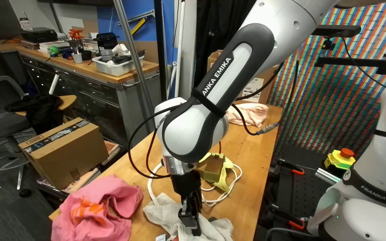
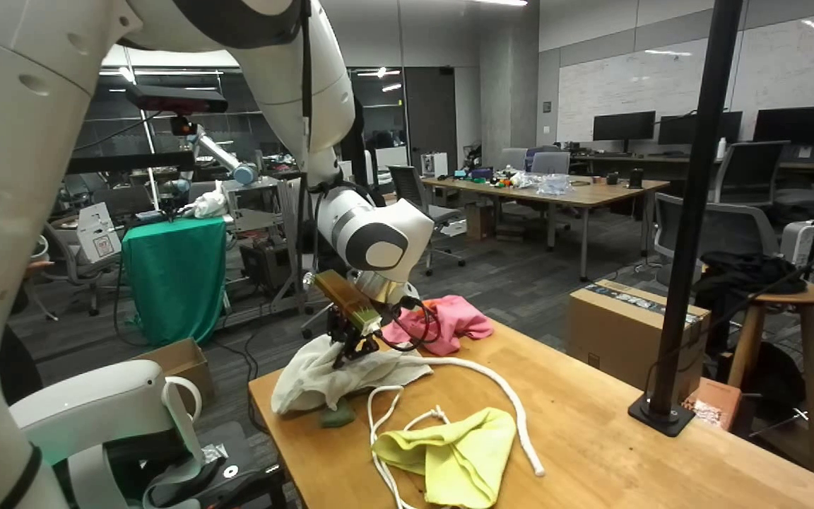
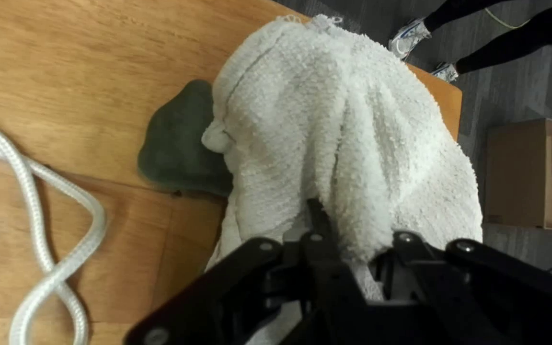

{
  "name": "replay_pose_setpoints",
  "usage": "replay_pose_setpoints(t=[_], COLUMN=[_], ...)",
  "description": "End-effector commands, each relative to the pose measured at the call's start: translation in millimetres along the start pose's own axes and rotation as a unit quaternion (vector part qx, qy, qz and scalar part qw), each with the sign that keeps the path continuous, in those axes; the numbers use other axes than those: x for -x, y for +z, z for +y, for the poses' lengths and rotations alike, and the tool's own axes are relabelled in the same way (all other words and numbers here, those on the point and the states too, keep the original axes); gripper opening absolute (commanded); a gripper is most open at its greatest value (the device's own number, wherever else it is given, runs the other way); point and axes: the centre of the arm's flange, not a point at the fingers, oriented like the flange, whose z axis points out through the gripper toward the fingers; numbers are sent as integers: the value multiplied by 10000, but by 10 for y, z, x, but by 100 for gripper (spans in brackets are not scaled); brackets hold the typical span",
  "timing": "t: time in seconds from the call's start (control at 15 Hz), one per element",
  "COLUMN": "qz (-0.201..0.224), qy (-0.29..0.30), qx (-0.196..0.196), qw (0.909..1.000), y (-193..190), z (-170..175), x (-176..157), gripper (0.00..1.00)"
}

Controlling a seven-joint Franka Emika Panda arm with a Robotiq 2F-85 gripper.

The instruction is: Move the peach shirt to the right, move the pink shirt to the left, move the white towel to the left, move the yellow towel to the right, move the thick white rope forwards, move the radish backwards

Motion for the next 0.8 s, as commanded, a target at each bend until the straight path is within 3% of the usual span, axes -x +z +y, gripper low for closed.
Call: replay_pose_setpoints(t=[0.0,0.4,0.73], qz=[49,47,-112], qy=[150,326,-66], qx=[-74,344,1438], qw=[9998,9989,9895], y=[-30,-203,-285], z=[2,-29,-287], x=[-145,-160,-121], gripper=[53,99,100])
